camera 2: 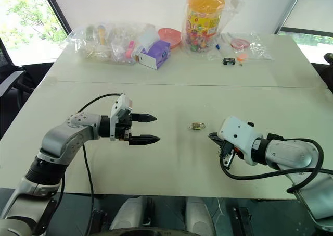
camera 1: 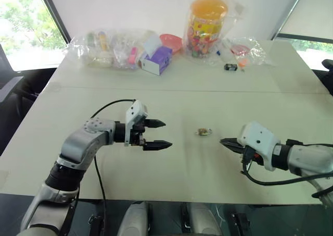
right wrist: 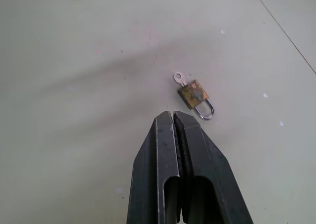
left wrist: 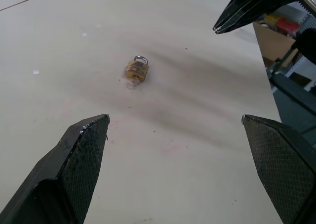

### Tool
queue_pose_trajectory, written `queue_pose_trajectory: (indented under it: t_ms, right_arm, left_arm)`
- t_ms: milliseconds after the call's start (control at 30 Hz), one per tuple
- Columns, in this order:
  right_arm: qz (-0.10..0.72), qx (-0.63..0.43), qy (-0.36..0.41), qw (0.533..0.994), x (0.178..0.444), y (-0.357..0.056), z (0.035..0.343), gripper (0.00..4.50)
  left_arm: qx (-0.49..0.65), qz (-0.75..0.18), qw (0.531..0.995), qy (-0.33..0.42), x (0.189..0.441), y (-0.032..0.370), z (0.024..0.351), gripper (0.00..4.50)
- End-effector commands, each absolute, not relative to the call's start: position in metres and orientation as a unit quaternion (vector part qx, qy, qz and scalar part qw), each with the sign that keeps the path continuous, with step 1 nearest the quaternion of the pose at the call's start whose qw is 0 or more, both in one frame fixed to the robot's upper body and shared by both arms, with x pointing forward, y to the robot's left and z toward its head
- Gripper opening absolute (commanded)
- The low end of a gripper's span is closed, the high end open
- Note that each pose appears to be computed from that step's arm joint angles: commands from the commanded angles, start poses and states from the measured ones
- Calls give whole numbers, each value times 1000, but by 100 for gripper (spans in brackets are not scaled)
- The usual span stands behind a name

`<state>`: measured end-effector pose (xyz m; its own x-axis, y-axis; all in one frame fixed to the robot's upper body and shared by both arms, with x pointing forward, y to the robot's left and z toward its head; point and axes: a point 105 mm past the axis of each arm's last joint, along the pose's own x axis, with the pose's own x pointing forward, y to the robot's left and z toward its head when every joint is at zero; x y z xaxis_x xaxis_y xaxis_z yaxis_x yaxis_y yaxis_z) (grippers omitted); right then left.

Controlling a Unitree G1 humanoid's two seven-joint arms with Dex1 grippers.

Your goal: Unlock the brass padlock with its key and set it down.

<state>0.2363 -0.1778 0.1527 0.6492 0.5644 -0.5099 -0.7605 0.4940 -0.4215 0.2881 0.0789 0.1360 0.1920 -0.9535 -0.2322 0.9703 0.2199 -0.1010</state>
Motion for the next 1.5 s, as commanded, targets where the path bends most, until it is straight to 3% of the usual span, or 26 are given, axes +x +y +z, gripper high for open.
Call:
queue_pose_trajectory:
  t_ms: [33,633,1100,1233,1433,1500]
  right_arm:
    - [396,-321,130,851,236,-172,163,0]
    - [371,-333,135,857,240,-179,161,0]
    - [409,-360,114,831,270,-174,161,0]
    - [457,-396,125,787,283,-169,149,129]
    - [497,-392,124,764,305,-159,137,441]
    - [516,-354,143,767,307,-158,130,447]
  left_arm:
    - [38,-628,771,100,288,78,147,447]
    - [52,-661,743,92,294,59,148,447]
    - [57,-660,744,85,299,57,153,447]
    - [64,-655,748,85,298,61,153,450]
    - [70,-643,758,83,299,68,156,450]
    - [74,-640,760,85,298,70,154,450]
